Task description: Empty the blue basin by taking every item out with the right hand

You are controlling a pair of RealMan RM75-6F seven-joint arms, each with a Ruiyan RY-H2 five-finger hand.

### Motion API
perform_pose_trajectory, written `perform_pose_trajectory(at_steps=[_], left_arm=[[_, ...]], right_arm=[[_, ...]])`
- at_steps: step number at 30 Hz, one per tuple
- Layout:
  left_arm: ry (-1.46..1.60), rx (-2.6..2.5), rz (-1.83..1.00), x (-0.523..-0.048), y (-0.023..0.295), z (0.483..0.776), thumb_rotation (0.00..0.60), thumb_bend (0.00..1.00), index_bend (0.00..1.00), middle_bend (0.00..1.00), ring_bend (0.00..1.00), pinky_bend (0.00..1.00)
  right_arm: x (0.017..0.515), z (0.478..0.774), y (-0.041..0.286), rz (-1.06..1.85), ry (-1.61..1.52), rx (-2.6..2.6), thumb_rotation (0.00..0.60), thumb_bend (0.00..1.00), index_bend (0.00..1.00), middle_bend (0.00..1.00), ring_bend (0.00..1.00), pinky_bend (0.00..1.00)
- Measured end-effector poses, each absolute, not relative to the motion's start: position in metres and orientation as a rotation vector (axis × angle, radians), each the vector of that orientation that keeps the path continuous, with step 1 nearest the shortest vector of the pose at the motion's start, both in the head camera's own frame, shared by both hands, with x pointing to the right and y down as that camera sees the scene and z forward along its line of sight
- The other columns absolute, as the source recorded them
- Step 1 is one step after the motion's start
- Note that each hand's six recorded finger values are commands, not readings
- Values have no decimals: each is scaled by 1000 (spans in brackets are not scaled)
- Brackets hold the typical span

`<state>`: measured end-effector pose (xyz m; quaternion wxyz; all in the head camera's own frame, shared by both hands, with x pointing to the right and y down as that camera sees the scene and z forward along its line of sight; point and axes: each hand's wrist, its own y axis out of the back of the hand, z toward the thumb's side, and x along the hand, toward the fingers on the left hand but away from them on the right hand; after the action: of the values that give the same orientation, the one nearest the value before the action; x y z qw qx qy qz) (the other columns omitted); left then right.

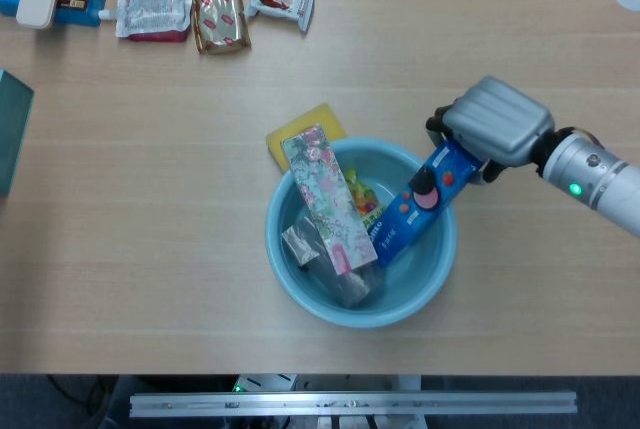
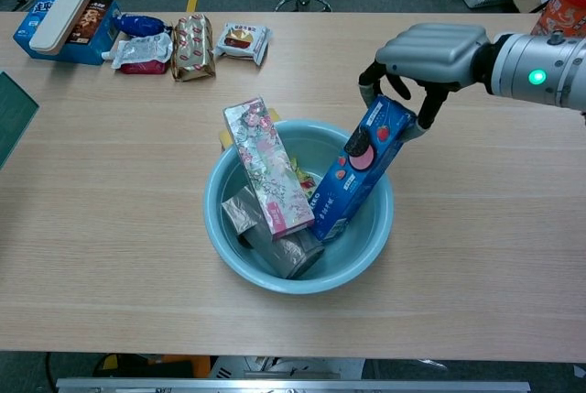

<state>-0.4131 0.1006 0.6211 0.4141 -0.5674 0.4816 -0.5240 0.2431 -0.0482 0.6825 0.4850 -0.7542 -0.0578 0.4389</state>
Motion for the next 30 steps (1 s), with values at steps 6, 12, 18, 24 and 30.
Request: perform_pose_trajectory(at_steps=[6,12,18,24,30], left_arm=[[1213,-1418,-1317,-415,99,620,600,357,402,382,312,307],[1213,-1418,-1317,-414,98,621,600,357,402,382,312,307],[1210,-1423,-1310,-412,97,621,600,357,403,382,312,307],[1207,-1425,-1304,-410,96,621,600,358,403,382,312,307],[1203,-1432,-1294,-406,95,622,600,357,403,382,312,307]], right_arm=[[242,668,-60,1038,-242,-1857,600,142,694,681,681,785],[249,638,-81,996,-365,-1840,600,141,694,681,681,785],[263,614,-97,990,-446,-1805,600,141,693,681,682,785],[282,603,-114,1012,-538,-1762,600,142,694,681,682,785],[291,612,-127,1031,-586,-1690,600,141,694,681,682,785]])
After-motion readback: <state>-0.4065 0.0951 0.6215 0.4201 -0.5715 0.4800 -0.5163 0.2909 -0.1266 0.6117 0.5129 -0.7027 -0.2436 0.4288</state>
